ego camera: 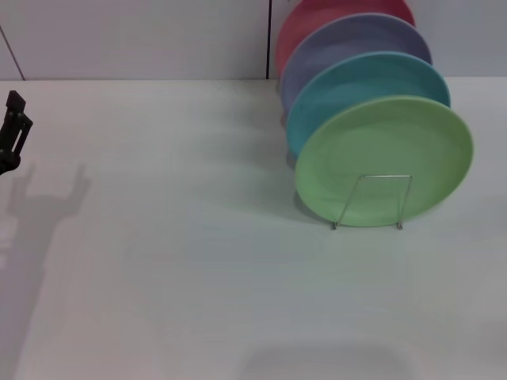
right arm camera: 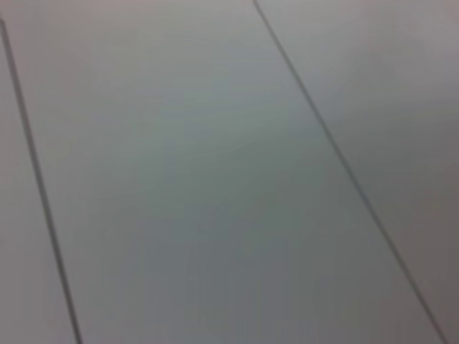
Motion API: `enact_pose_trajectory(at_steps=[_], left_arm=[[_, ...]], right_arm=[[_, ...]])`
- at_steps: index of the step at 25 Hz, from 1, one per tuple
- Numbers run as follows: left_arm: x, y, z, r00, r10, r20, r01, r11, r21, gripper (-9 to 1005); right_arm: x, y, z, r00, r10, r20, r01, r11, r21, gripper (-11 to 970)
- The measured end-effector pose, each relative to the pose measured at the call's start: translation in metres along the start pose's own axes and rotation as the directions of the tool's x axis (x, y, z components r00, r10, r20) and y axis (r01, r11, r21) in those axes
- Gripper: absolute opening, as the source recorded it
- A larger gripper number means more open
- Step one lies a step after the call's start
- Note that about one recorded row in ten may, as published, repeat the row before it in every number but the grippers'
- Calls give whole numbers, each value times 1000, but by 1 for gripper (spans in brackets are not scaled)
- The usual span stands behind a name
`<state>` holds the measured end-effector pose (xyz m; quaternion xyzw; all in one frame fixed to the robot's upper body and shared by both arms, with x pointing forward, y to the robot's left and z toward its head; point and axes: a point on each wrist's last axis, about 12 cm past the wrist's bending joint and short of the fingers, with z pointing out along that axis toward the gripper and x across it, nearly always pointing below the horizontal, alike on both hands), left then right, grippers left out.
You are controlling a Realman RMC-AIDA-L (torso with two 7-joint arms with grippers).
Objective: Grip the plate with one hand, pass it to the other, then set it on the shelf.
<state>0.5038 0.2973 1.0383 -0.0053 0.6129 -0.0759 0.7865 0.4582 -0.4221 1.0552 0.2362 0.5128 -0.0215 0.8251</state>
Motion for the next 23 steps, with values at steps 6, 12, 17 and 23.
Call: enact_pose_trajectory(at_steps=[6,12,17,23], left_arm=[[3,0,-6,1000,-8,-18,8,1000,-2,827],[5,4,-11,999,-6,-39,6,1000,-11,827],[6,5,-12,999,-6,-42,5,1000,-13,827],[6,6,-13,999,-1,-47,1,1000,-17,827]], right_arm=[[10,2,-1,999,27,-23,-25,997,71,699],[14,5,-4,999,36,-41,-33,997,70,698],[17,11,-1,998,-17,-60,20,999,44,698],[20,15,0,998,-14,-65,17,999,36,698]])
